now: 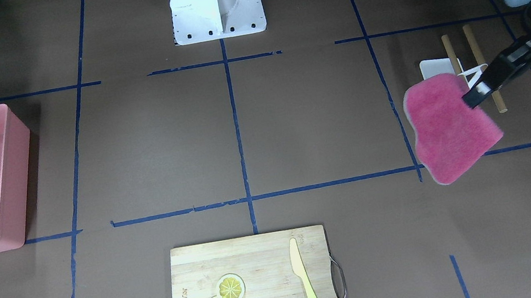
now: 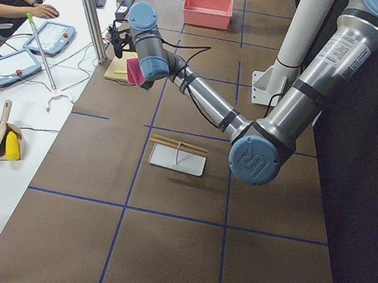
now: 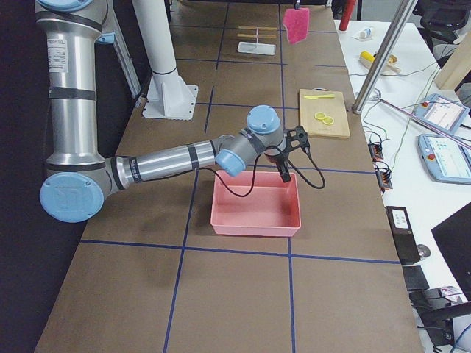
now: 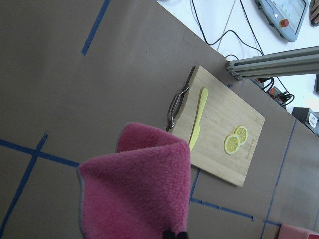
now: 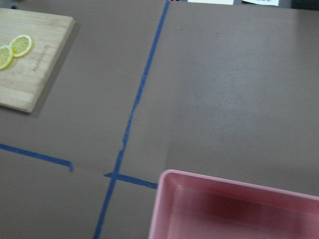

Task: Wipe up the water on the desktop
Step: 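Lift the pink towel off the tray with the left gripper while the right arm approaches, then bring the towel toward the right gripper and grasp it with the right gripper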

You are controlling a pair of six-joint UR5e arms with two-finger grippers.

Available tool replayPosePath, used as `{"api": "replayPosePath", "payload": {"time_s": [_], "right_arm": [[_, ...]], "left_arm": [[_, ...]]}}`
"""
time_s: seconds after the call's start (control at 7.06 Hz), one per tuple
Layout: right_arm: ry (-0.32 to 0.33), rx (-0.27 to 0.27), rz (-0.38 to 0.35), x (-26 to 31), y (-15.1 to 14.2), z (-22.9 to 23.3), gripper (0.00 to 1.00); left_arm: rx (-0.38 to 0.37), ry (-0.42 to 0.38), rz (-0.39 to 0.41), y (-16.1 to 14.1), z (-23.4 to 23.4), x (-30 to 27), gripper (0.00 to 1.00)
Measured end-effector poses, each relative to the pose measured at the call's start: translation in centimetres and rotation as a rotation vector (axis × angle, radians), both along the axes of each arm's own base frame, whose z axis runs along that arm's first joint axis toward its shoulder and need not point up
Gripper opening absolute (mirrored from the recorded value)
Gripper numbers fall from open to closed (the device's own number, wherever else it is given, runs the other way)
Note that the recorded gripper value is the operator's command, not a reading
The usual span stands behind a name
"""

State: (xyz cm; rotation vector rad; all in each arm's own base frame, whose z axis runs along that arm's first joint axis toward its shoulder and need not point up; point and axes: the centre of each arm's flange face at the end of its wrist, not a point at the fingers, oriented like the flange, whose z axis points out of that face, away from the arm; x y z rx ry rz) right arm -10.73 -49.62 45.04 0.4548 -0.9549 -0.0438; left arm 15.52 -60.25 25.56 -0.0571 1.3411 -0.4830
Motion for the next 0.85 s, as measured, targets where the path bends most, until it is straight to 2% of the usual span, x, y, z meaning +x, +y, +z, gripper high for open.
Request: {"api": "replayPosePath", "payload": {"time_s": [0.14, 0.28, 0.57, 0.85], "right_arm": [[-0.049, 0.013, 0.004, -3.6, 0.2, -3.5, 0.99], [-0.084, 0.054, -0.001, -7.4, 0.7, -7.4, 0.99], [-0.095, 0.195, -0.006, -16.9, 3.9, -13.6, 0.99], [-0.111, 0.333, -0.005, -25.8, 8.6, -19.4, 0.99]], "left_arm": [[-0.029, 0.007, -0.026, 0.1, -1.7, 2.4, 0.0], [-0.063, 0.019, -0.045, 0.4, -3.4, 5.0, 0.0], [-0.105, 0.042, -0.058, 1.1, -5.8, 8.7, 0.0], [-0.133, 0.056, -0.05, 1.5, -7.4, 11.1, 0.0]]}}
